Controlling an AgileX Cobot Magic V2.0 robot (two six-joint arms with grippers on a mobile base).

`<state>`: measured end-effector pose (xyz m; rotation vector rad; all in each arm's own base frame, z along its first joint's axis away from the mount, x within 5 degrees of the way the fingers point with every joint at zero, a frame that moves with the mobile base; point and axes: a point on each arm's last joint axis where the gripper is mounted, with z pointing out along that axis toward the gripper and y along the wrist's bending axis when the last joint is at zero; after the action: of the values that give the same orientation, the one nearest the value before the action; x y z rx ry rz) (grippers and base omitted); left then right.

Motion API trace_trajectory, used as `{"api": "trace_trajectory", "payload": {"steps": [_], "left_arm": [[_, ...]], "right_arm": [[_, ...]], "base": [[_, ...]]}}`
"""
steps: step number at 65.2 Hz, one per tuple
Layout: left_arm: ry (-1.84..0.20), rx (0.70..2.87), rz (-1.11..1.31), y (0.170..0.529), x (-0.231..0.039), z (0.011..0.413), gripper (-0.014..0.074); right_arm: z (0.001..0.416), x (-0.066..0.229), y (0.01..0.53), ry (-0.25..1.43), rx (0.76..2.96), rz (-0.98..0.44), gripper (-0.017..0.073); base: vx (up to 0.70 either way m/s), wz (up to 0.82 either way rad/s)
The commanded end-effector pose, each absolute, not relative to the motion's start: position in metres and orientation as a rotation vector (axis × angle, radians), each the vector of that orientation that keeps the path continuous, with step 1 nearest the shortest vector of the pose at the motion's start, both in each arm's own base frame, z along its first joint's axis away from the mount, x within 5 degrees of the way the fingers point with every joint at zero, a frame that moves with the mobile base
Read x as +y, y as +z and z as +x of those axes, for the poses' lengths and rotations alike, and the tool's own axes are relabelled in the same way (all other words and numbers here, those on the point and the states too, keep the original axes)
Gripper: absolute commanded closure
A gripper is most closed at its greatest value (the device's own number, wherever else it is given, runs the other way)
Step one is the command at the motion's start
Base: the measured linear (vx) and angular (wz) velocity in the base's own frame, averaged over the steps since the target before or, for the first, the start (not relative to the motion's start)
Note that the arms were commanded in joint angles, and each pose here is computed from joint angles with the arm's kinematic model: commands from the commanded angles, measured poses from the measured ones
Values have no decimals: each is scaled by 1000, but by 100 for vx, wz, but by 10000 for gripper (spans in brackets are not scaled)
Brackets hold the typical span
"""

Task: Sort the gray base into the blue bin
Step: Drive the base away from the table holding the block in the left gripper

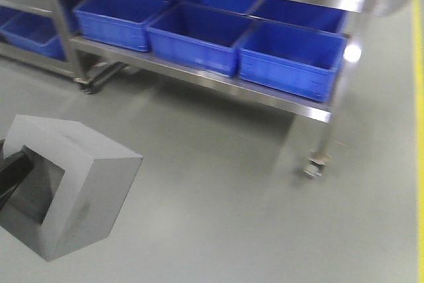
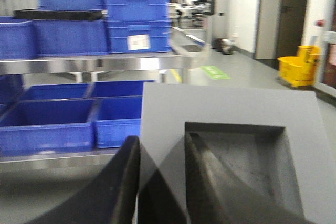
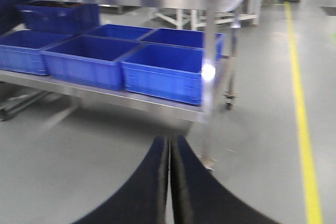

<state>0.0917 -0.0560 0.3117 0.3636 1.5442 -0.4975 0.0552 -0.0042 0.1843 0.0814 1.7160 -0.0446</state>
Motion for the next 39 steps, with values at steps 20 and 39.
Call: {"api": "trace_trajectory", "payload": {"steps": [20, 39], "left_arm": [[-542, 1415, 326, 332, -56, 90, 600], [-542, 1415, 326, 332, -56, 90, 600]], "right_arm": [[56, -4, 191, -61, 1643, 65, 564], [56, -4, 191, -61, 1643, 65, 564]], "base": [[25, 70], [25, 63]]}}
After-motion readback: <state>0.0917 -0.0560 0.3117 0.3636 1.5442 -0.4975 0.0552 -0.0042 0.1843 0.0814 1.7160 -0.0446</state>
